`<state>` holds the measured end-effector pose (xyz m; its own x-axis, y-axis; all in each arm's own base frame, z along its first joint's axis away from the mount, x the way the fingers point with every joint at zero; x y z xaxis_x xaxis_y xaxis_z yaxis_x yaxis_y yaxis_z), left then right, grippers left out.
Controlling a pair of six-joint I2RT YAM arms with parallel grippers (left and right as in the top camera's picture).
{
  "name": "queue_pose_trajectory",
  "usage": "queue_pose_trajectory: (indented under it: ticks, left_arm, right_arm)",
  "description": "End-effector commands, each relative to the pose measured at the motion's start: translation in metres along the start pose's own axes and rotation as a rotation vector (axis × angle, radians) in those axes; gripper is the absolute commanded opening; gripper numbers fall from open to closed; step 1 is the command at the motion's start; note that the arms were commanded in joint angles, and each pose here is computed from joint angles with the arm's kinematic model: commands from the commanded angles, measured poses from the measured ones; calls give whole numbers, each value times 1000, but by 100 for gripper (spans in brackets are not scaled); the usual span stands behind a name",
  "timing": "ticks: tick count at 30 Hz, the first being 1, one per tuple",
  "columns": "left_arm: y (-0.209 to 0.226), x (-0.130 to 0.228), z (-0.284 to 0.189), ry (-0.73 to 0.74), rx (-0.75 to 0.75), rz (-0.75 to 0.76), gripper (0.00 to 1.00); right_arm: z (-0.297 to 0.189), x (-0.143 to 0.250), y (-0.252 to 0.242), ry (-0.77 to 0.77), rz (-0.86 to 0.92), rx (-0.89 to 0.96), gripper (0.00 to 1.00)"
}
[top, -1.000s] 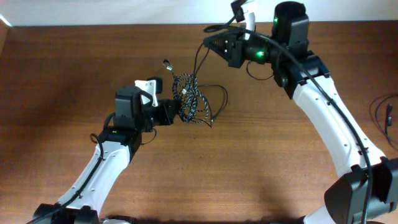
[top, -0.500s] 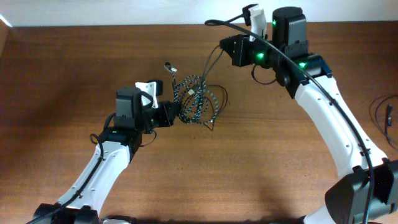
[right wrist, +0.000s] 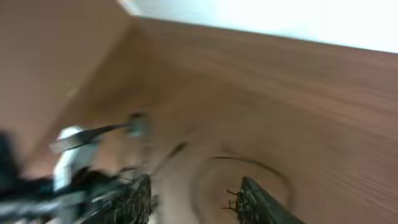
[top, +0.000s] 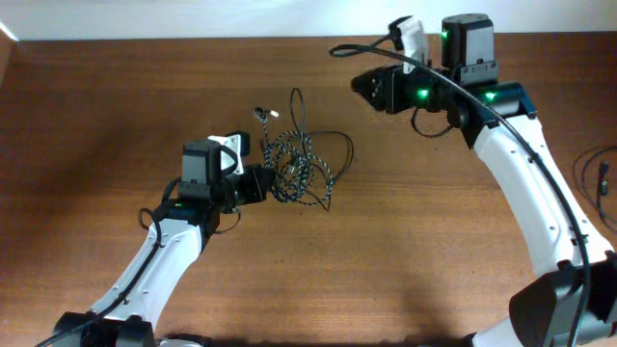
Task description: Untangle cables
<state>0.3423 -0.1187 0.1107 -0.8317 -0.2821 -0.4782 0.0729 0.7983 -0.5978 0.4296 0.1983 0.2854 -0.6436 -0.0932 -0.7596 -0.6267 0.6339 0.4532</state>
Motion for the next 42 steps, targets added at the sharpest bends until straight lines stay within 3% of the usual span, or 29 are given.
queue_pose_trajectory:
  ticks: [1,3,4,6,9,10,11,12,14,17,20,21,22,25,27,29,31,35,36,37,38,39,40,42]
  left_arm:
    - [2,-5,0,-24,-6,18,0]
    - [1,-7,0,-34,-1,24,0]
    - [0,-7,0,-35,0,25,0]
    - [0,-7,0,-34,0,25,0]
    - [0,-7,0,-32,4,25,0]
    - [0,-7,0,-32,4,24,0]
    - [0,-7,0,-32,4,24,0]
    - [0,-7,0,-32,4,24,0]
    - [0,-7,0,-32,3,24,0]
    - [0,-7,0,-32,3,24,0]
    - [0,-7,0,-32,3,25,0]
    - [0,-7,0,-32,3,25,0]
    - [0,-7,0,-32,3,25,0]
    - [0,-7,0,-33,3,10,0]
    - [-1,-11,0,-51,12,-161,0]
    - [-3,-15,0,-62,25,-327,0]
    - [4,-18,-1,-92,-12,-374,0]
    - [16,-24,-2,-144,-78,-378,0]
    - [16,-25,-2,-148,-81,-390,0]
    - [16,-25,-2,-148,-79,-412,0]
    - [16,-25,-2,-148,-80,-412,0]
    - [16,-25,-2,-148,-80,-412,0]
    - [16,-25,-2,-147,-80,-412,0]
    - [17,-23,-2,-140,-85,-416,0]
  right_arm:
    - [-17,-5,67,-12,-113,-343,51]
    - [-4,13,82,62,-81,-346,51]
    - [16,30,63,134,-69,-136,51]
    - [38,46,81,192,-104,-125,52]
    - [75,65,62,245,-141,19,51]
    - [87,68,55,249,-139,19,44]
    - [94,69,51,246,-141,18,44]
    - [97,67,50,236,-139,18,35]
    - [100,51,52,170,-176,11,6]
    - [78,4,56,39,-222,24,4]
    - [32,-59,50,-126,-224,34,4]
    - [28,-59,20,-126,-197,198,6]
    - [19,-41,-17,-50,-142,417,45]
    - [16,4,-22,131,-65,431,72]
    - [12,38,-15,264,-3,394,81]
    - [13,69,24,388,103,167,80]
    - [6,85,30,458,133,143,80]
    - [-20,86,77,468,-28,-76,77]
    - [-32,82,107,429,-100,-225,76]
    - [-30,83,112,431,-131,-245,72]
    - [-24,89,124,450,-157,-268,60]
    - [-8,94,137,467,-265,-234,52]
    - [6,96,130,485,-319,-97,51]
    - [42,87,103,437,-269,224,51]
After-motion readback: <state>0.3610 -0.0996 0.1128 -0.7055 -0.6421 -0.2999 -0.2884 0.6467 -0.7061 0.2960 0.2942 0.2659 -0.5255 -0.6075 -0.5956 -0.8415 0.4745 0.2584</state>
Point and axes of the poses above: each gripper's point midway between its finger pads, its own z axis out along the fingers, its own y axis along the line the jaws close on, x = y × z, the point moved 1 cm from there along -z, back along the fingers, and after that the axes turned 2 degrees about -z, right-handed, at the moved point
